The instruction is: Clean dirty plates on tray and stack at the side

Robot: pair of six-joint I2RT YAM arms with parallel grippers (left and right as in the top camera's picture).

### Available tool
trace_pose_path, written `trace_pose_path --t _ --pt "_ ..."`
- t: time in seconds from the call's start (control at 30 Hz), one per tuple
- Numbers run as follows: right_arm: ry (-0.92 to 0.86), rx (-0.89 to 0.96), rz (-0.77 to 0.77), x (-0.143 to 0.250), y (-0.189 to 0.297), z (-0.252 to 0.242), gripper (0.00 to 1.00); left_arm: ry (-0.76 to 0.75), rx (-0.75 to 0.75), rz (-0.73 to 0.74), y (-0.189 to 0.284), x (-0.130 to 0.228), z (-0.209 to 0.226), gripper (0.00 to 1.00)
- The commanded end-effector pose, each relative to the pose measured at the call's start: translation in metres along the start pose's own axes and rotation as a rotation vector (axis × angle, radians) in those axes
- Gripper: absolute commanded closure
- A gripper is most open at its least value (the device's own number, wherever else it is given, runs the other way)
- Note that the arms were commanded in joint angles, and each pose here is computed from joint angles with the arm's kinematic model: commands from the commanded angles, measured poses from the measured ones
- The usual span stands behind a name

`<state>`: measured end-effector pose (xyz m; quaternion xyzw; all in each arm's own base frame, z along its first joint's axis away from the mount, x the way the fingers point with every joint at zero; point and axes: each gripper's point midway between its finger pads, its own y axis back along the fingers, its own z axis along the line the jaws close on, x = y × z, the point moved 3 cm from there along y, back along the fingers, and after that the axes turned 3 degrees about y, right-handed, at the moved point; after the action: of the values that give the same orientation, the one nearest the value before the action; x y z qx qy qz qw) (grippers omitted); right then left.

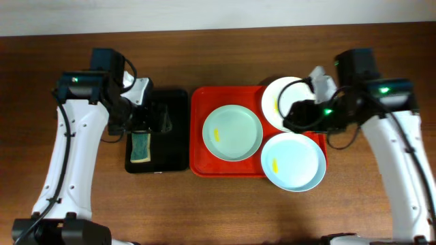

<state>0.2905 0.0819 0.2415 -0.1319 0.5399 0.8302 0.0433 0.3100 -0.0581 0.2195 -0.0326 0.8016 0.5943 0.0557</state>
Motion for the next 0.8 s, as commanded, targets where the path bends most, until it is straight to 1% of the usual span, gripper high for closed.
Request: trace_pose_path --t 0.0,0.1,0.13,0.2,0.3,0.4,0.53,0.6,0.63,0.7,0.77 --pt "0.011 -0.022 0.029 0.009 -0.039 0.008 0.33 -0.009 0.003 0.031 -0.019 0.007 0.005 0.01" --pt "0.007 -0.005 -0.010 0.005 -0.066 0.006 0.33 -0.010 0.002 0.026 -0.025 0.006 0.007 0.01" --pt "-0.025 0.037 -0.041 0.005 -0.083 0.000 0.34 -0.010 -0.005 0.025 -0.028 0.006 0.009 0.01" --pt "-0.054 0.079 -0.067 0.005 -0.097 -0.007 0.34 -0.010 -0.030 0.025 -0.028 0.006 0.012 0.01" --pt "-0.092 0.153 -0.123 0.003 -0.110 -0.021 0.35 -0.011 -0.075 0.021 -0.028 0.006 0.019 0.01" --pt "-0.089 0.188 -0.166 -0.001 -0.117 -0.030 0.36 0.002 -0.082 0.017 -0.028 0.005 0.020 0.01" --pt "-0.104 0.191 -0.157 0.003 -0.129 -0.035 0.38 0.075 -0.147 0.007 -0.028 0.004 0.029 0.01" --pt "-0.148 0.195 -0.127 0.009 -0.139 -0.039 0.44 0.108 -0.195 0.004 -0.028 0.005 0.036 0.01" --pt "-0.165 0.192 -0.117 0.009 -0.144 -0.039 0.51 0.112 -0.205 0.003 -0.028 0.005 0.037 0.01" --pt "-0.155 0.186 -0.103 0.008 -0.157 -0.038 0.62 0.111 -0.208 0.003 -0.028 0.005 0.038 0.01" --pt "-0.140 0.183 -0.090 0.008 -0.170 -0.035 0.68 0.112 -0.208 0.003 -0.028 0.005 0.038 0.01"
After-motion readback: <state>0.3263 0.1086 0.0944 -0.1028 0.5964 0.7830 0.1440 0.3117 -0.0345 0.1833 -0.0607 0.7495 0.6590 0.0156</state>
